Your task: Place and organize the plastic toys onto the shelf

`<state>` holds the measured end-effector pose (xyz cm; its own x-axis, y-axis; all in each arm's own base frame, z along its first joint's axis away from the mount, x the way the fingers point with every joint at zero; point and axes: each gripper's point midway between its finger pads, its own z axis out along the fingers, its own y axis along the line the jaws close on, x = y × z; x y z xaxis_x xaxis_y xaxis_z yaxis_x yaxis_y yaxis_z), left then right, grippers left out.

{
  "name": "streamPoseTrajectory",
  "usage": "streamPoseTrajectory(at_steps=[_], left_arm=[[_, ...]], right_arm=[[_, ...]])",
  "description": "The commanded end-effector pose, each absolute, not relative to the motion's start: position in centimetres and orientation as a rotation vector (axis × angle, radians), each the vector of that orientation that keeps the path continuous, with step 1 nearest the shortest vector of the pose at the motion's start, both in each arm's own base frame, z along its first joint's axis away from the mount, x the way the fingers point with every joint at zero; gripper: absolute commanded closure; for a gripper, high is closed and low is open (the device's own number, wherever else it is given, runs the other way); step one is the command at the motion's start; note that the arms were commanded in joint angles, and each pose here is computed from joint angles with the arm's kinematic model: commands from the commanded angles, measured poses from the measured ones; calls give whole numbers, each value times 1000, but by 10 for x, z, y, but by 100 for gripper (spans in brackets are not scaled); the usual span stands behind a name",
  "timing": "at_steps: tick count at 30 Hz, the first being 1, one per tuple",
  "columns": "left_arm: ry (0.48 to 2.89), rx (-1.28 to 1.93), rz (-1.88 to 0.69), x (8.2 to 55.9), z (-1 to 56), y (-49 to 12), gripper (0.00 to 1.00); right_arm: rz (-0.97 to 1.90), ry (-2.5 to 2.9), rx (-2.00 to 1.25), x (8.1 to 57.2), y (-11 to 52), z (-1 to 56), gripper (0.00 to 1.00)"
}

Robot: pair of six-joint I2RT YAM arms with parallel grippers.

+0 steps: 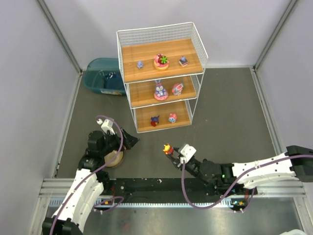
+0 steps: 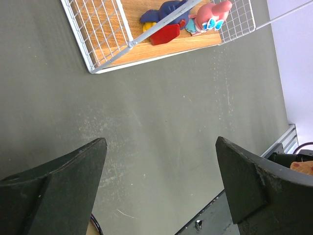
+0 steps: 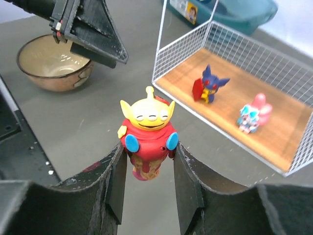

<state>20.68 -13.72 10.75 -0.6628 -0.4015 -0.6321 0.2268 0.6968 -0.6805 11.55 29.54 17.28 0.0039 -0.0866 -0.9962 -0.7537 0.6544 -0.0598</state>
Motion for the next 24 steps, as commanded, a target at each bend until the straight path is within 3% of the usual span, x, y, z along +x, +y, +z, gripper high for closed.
streamPoseTrajectory(at_steps=[1, 9, 14, 24], left_arm=[[2035, -105, -972, 214, 117, -139, 1], [2035, -101, -976, 216, 116, -139, 1], [2044, -94, -980, 215, 113, -140, 1], [2026, -73, -981, 213, 117, -141, 1]], right_arm=[[536, 1286, -672, 125, 299, 227, 100], [457, 1181, -391, 147, 290, 278, 100], [360, 1149, -337, 162, 322, 292, 100], [433, 1079, -175, 188, 342, 361, 100]])
